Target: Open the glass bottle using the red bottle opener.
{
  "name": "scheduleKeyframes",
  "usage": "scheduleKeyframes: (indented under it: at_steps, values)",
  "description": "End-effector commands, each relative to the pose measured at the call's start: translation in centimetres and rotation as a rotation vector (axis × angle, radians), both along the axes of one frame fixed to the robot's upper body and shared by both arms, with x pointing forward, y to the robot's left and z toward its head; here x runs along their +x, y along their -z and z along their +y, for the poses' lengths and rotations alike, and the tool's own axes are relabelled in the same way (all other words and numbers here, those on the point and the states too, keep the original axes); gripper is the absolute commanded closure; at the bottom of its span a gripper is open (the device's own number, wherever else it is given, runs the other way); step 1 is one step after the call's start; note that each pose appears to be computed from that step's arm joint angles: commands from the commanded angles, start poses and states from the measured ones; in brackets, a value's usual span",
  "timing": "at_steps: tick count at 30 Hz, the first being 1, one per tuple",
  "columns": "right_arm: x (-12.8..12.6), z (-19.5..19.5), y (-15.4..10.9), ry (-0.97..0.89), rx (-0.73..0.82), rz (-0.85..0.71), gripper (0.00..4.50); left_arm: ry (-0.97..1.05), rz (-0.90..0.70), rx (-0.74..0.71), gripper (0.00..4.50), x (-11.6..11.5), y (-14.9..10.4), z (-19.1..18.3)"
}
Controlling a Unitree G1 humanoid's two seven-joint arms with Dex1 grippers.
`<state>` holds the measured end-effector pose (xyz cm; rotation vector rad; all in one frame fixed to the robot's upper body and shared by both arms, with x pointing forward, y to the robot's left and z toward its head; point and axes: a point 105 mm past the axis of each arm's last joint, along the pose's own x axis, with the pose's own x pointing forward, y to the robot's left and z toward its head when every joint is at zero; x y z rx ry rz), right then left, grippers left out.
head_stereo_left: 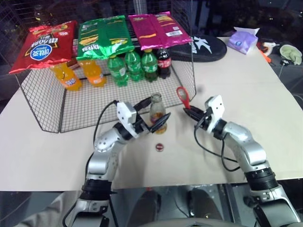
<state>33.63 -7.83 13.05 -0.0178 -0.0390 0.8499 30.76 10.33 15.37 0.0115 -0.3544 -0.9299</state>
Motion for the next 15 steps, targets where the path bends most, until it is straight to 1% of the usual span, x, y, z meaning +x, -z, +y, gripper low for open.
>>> scheduleKeyframes:
  at_steps: [1,9,12,15]
  values:
    - [-0.2,-0.2,-1.7,0.004,0.023,-0.058,4.50,-0.001,-0.040,-0.003,0.03,-0.2,-0.6,0.1]
    - [-0.2,-0.8,-1.5,0.016,0.023,-0.058,4.50,0.014,-0.044,0.003,0.03,-0.9,-0.7,0.3]
    - [-0.7,-1.8,-1.0,0.028,0.031,-0.007,4.50,0.024,-0.045,0.035,0.03,-1.6,-0.6,0.8]
    - [-1.9,-2.6,-0.5,0.006,0.037,0.057,4.50,0.039,-0.042,0.092,0.03,-2.8,-0.3,1.5]
